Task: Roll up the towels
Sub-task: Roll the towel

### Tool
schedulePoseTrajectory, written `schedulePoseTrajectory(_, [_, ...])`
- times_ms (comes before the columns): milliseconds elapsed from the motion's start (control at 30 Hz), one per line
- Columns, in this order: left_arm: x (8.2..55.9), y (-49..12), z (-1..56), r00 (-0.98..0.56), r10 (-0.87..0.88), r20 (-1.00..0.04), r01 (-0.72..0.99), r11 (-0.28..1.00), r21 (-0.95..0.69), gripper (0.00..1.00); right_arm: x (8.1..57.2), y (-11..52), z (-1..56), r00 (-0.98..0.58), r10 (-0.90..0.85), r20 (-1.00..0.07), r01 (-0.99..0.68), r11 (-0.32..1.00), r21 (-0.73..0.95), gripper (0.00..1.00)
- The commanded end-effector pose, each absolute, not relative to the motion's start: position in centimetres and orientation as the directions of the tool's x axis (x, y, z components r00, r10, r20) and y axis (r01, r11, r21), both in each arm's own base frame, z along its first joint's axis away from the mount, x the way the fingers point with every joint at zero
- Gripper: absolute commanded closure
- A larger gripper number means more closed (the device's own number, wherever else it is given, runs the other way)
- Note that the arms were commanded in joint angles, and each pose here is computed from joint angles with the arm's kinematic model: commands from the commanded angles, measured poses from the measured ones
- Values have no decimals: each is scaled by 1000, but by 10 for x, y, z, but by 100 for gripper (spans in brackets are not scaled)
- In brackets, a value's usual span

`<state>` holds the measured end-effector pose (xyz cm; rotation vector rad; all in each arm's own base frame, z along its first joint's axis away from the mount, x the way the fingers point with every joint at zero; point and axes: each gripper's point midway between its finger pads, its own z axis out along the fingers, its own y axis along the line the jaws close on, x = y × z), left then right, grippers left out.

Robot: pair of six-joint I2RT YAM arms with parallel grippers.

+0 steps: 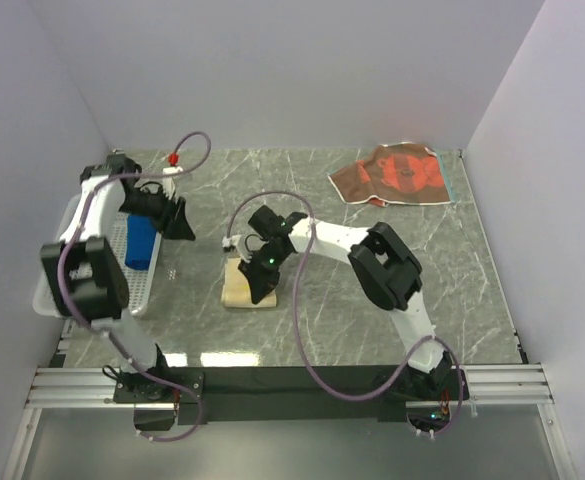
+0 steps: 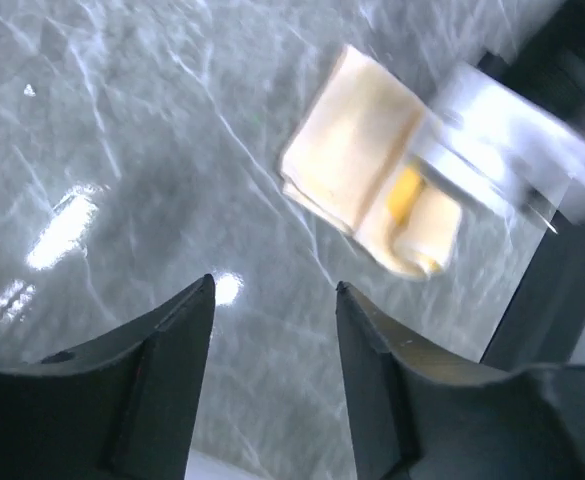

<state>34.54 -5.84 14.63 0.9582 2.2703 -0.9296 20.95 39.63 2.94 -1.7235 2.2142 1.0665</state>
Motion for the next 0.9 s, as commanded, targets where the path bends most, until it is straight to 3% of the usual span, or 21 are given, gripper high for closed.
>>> schedulePoseTrajectory(0, [309,-62,152,-506,500,-703,837,482,-259,38,155,347,-7,-510,-853,-111,-594,256,763,100])
schedulePoseTrajectory(100, [291,-71,160,-339,572,-747,897,437,-72,34,164,348,-11,-542,-839,-43,-509,286,812,100])
schedulePoseTrajectory(133, [274,-73,140,-346,603,-719,900,431,-71,33,165,349,-12,-551,-834,-31,-491,293,821,100])
schedulePoseTrajectory(267, [236,-117,130,-58,726,-685,946,258,194,30,174,354,-27,-584,-812,24,-444,344,827,100])
schedulePoseTrajectory(367, [229,-132,119,55,757,-651,916,221,334,26,182,355,-30,-611,-790,55,-411,376,831,100])
schedulePoseTrajectory(467, [210,-162,105,152,759,-633,927,113,357,26,186,356,-36,-635,-768,83,-376,402,835,100])
schedulePoseTrajectory(733, [194,-198,70,229,776,-587,930,5,368,28,190,358,-35,-659,-743,119,-307,410,859,99])
schedulePoseTrajectory(867, [193,-209,38,195,830,-523,942,-10,335,38,193,359,-31,-663,-741,110,-309,404,861,96])
